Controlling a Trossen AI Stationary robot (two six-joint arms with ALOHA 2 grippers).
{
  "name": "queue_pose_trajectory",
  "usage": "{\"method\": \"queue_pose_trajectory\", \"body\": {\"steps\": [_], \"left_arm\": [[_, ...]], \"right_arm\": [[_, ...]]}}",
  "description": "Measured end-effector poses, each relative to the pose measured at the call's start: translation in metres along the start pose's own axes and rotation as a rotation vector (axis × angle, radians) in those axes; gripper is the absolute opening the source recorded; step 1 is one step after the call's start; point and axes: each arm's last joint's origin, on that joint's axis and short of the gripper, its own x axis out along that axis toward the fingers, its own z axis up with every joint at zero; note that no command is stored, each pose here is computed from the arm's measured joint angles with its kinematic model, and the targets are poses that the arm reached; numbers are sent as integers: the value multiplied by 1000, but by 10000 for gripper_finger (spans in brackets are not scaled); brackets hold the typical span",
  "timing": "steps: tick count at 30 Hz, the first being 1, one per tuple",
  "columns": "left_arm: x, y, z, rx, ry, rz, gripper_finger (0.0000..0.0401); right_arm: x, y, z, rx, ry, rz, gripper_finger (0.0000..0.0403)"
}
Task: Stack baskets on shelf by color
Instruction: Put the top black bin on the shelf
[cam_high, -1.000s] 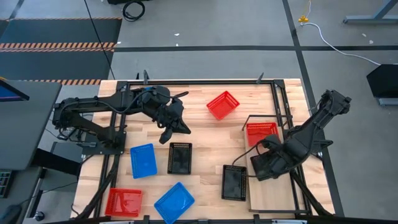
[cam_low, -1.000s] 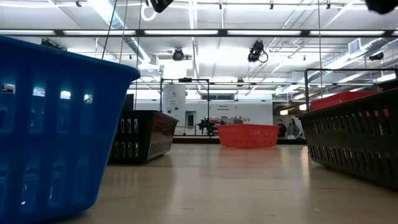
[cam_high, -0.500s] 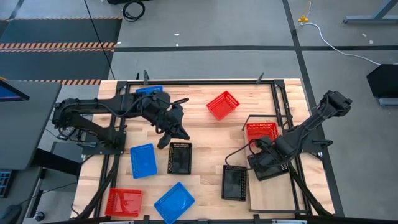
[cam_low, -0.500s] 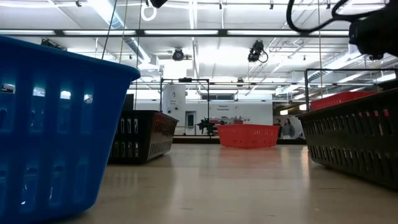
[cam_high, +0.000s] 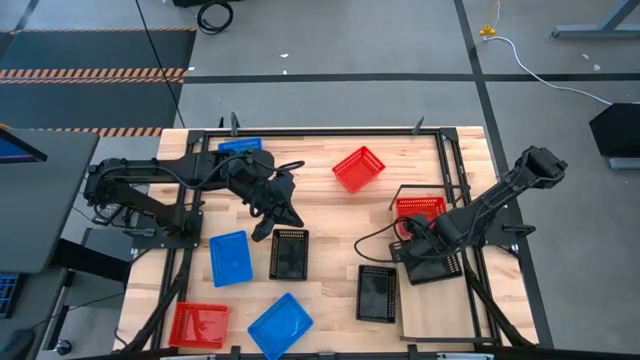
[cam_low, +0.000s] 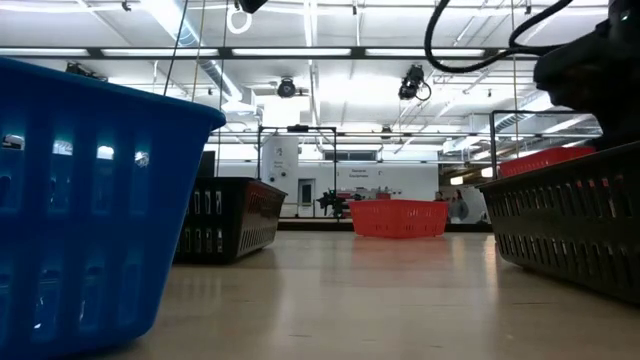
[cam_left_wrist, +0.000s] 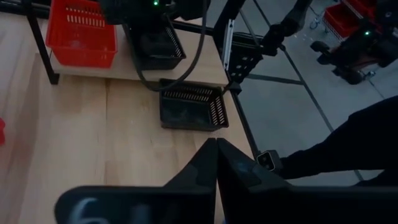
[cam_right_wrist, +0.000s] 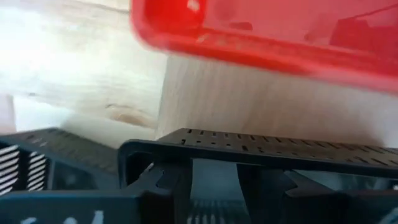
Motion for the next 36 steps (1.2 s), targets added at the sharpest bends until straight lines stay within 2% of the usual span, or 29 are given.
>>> {"method": "queue_pose_trajectory", "body": {"steps": [10, 16, 18, 26, 32, 36], "left_arm": [[0, 0, 0, 0, 0, 0, 8], [0, 0, -2, -11, 22, 4, 16], [0, 1, -9, -27, 86, 24, 23], [-10, -2, -50, -117, 502, 136, 60], [-13, -11, -57, -164, 564, 142, 84], [-11, -20, -61, -253, 593, 150, 86]], "right_arm": [[1, 0, 9, 36, -13, -26, 129], [-2, 6, 6, -43, 47, 48, 129], [-10, 10, 4, -97, 59, 91, 129], [-63, 14, 0, -250, 64, 198, 129], [-87, -2, 9, -291, -44, 118, 129], [-92, -4, 9, -350, -30, 158, 129]]}}
